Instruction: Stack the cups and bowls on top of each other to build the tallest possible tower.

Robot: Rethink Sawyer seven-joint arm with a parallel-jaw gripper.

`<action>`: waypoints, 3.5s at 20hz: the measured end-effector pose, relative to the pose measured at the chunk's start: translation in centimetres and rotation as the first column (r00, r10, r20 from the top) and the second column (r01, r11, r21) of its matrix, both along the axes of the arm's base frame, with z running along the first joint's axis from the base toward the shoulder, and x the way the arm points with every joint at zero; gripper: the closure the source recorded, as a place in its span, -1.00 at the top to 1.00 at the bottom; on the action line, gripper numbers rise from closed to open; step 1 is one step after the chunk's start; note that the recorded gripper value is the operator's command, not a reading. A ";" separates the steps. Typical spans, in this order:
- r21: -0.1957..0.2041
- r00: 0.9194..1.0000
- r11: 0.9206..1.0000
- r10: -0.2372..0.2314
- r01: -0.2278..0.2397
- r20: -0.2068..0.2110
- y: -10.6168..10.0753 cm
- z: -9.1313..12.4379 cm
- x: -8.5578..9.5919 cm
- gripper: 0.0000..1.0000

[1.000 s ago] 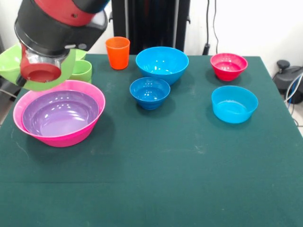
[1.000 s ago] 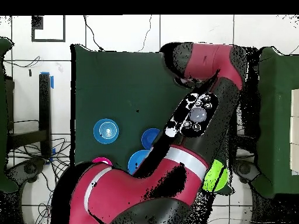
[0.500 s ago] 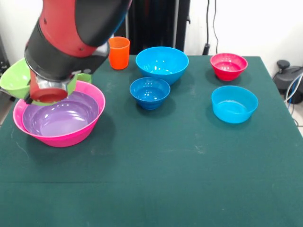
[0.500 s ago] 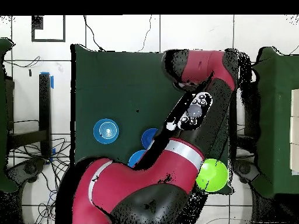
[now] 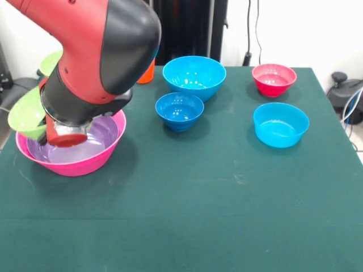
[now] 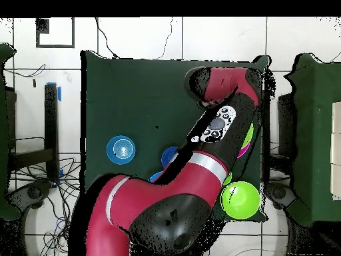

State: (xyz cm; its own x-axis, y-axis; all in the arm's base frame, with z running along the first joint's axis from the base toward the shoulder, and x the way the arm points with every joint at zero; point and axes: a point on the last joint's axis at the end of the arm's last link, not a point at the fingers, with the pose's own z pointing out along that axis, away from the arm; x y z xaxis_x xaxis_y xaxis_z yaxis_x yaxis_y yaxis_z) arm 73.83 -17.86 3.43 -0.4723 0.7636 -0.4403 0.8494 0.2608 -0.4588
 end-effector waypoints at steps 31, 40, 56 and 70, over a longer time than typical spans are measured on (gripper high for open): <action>-0.042 0.999 0.998 -0.046 0.047 0.029 -1.9 5.3 -0.6 1.00; 0.032 0.982 0.994 -0.110 0.106 0.154 -0.8 12.7 1.5 1.00; 0.337 0.926 0.932 -0.238 0.133 0.293 5.4 14.8 4.5 1.00; 0.463 0.903 0.877 -0.297 0.128 0.312 8.7 13.1 6.0 1.00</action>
